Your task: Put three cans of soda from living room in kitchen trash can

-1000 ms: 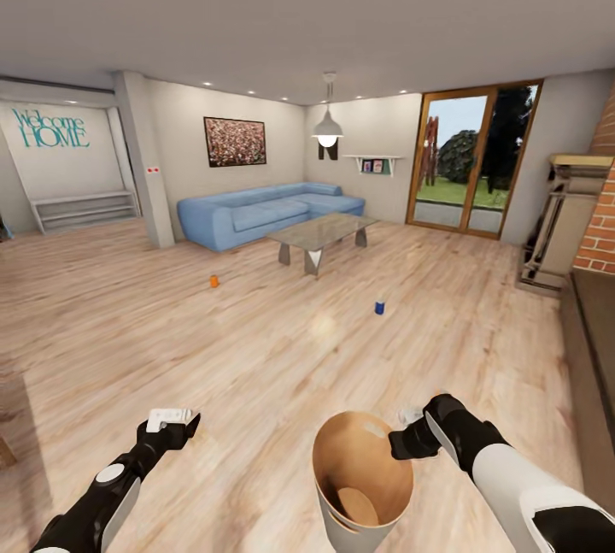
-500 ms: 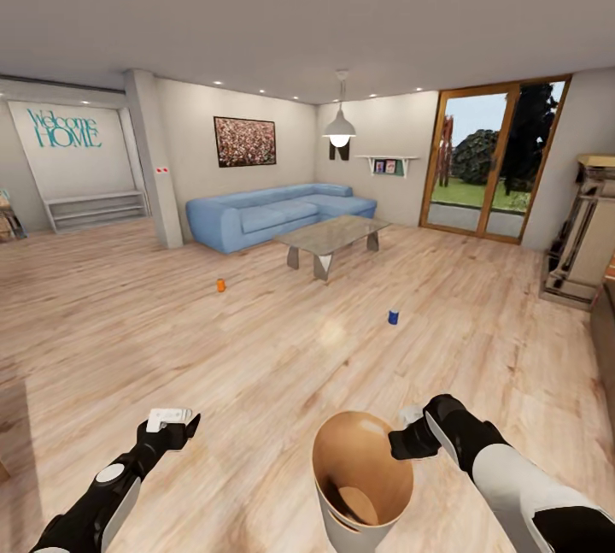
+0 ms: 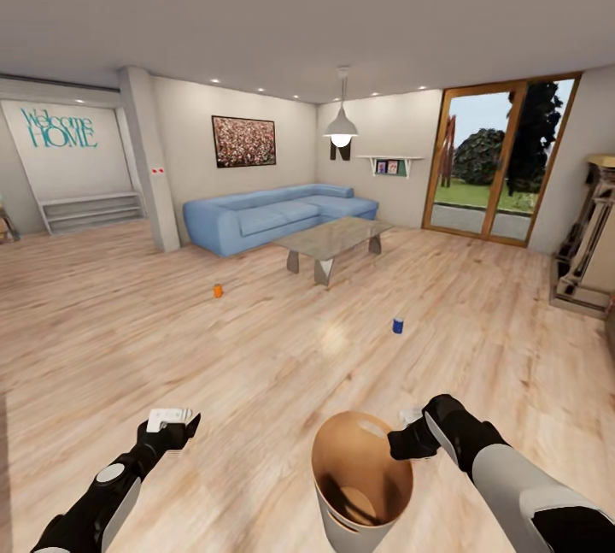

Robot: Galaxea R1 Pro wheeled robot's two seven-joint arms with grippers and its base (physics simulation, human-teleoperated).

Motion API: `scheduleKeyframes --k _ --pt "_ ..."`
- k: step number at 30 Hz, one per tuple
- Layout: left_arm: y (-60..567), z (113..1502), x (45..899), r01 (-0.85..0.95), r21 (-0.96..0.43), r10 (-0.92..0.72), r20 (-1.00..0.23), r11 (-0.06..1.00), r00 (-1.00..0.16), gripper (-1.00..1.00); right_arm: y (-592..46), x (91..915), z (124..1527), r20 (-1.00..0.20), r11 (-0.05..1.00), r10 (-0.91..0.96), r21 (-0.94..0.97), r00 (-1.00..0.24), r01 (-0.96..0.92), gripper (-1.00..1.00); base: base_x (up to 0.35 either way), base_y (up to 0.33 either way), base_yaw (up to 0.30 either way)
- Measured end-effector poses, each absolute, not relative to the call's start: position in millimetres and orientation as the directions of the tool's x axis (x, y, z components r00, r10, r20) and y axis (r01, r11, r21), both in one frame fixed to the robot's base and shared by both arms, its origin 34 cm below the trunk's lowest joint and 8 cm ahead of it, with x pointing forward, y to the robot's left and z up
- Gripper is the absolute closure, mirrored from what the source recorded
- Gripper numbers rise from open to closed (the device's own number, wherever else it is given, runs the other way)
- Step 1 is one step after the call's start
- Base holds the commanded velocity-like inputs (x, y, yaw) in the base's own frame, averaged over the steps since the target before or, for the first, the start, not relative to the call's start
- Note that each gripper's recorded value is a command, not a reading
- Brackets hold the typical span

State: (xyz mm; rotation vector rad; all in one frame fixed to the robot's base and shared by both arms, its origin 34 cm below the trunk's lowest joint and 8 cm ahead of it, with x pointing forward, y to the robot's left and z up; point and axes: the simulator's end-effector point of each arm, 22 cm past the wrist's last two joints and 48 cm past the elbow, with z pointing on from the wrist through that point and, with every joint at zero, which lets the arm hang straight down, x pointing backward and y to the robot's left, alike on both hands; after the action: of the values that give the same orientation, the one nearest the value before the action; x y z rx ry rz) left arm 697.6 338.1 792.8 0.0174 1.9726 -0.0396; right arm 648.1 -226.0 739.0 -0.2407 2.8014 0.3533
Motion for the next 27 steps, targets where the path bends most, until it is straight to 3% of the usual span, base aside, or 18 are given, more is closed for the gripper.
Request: scheduleKeyframes --k 27 --pt "338 773 694 0.030 -0.021 -0.006 -0.906 0.999 -0.424 -1.00 -223 641 721 -0.282 0.955 -0.127 0.225 -0.951 -0.194 1.00 0.326 0.000 0.000"
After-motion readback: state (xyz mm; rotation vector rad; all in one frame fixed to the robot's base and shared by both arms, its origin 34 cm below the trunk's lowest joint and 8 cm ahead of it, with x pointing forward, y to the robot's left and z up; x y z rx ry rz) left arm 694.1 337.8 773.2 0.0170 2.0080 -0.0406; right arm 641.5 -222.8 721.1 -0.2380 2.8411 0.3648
